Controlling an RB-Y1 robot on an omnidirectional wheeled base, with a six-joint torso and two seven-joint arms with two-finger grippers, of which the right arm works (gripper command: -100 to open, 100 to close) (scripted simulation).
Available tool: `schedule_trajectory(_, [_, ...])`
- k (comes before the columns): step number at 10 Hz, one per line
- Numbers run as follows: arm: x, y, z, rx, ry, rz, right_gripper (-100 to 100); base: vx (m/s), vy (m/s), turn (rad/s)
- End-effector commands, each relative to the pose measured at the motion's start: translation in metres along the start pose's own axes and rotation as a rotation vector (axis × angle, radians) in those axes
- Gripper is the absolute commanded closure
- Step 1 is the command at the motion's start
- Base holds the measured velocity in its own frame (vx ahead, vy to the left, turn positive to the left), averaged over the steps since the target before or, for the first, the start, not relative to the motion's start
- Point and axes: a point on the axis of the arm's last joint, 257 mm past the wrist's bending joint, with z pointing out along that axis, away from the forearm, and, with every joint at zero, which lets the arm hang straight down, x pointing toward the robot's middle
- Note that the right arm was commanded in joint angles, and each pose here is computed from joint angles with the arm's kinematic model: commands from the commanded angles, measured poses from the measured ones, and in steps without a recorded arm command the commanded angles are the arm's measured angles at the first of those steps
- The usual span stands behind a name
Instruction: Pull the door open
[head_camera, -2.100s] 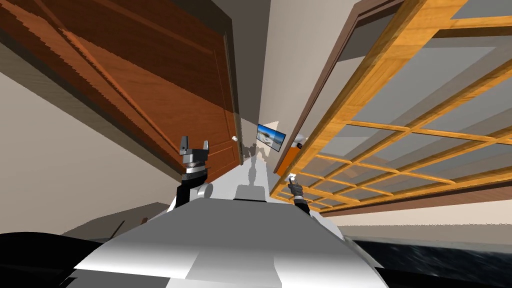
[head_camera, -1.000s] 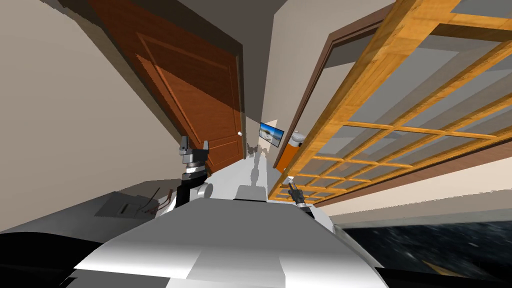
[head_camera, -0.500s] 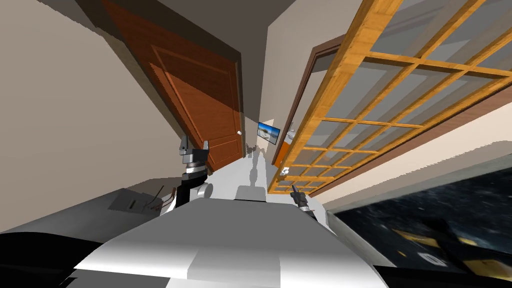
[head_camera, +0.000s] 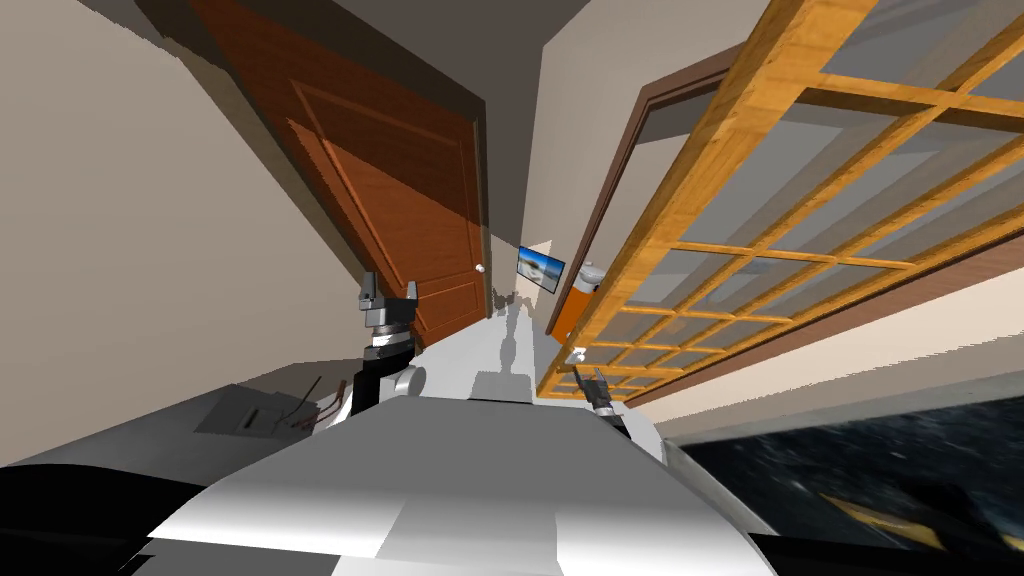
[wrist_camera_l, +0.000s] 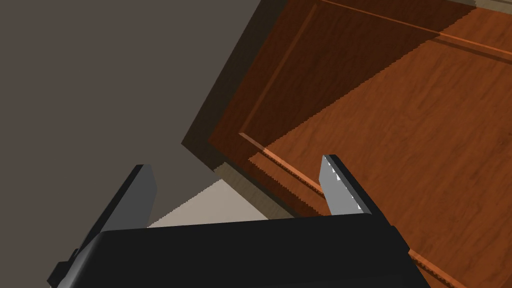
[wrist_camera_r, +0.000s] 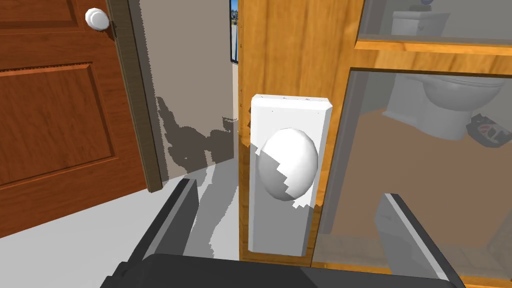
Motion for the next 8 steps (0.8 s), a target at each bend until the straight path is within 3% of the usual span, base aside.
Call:
schedule_trajectory(1, [-0.0005, -0.0019, 0.0065, -0.009, 0.002, -0.001, -100, 0.235, -0.066, 0.055])
schedule_trajectory(2, [-0.0001, -0.0009, 0.0049, -0.006, 0.002, 0.000, -100, 0.103, -0.036, 0.020])
schedule_trajectory(3, [-0.0001, -0.0009, 0.0049, -0.006, 0.002, 0.000, 100, -0.007, 0.006, -0.011])
schedule_trajectory(8, [-0.0001, -0.0009, 0.0049, -0.006, 0.002, 0.000, 100, -0.020, 0.007, 0.001])
